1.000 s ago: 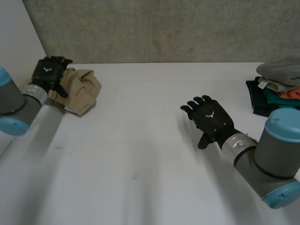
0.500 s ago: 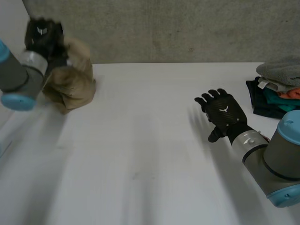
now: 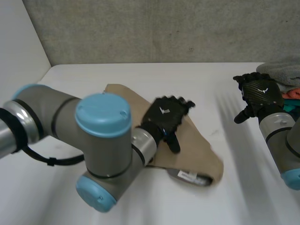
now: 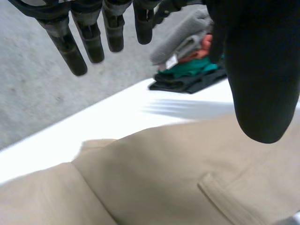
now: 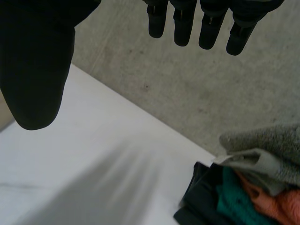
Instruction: Fold the laundry.
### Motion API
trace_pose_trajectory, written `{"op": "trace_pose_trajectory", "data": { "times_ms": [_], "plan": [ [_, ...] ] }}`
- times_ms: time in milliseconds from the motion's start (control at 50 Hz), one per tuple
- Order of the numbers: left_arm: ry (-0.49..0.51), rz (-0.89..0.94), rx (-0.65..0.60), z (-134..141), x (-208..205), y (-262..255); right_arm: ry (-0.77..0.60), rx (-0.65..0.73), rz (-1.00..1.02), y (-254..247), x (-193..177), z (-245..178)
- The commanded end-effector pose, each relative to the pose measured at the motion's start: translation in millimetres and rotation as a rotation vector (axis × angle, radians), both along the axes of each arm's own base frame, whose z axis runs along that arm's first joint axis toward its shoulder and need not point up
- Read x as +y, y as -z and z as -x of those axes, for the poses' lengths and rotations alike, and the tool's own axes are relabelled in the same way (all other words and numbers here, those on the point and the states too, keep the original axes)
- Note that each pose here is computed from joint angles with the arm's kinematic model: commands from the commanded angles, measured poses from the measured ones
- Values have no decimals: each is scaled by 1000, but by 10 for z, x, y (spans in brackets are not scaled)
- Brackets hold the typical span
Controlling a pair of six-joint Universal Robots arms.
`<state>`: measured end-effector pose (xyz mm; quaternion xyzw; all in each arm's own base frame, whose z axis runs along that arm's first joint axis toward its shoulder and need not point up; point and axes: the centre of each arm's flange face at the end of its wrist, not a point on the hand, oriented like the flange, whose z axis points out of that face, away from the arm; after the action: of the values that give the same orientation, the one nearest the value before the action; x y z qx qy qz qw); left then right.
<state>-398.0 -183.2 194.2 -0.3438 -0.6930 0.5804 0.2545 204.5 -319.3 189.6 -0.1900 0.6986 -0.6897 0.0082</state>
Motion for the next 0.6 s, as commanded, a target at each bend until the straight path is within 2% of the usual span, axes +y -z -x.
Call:
{"op": "trace_pose_trajectory", "data": {
  "times_ms": [20,160,300,420,600],
  "plan": [
    [-51,15,65,-241,-203,-324,-32,14,-101,40,103,-63],
    [-185,117,90,-755,-790,-571,-133,51,-275,-13,516,-251],
    [-161,148,-2,-990,-1346,-286,-224,31,-420,75,964,-468],
    [-159,152,-91,-1043,-1743,67,-232,39,-410,274,1170,-612],
    [-39,128,-189,-898,-1971,686,-155,158,-300,662,1304,-725]
  ]
}}
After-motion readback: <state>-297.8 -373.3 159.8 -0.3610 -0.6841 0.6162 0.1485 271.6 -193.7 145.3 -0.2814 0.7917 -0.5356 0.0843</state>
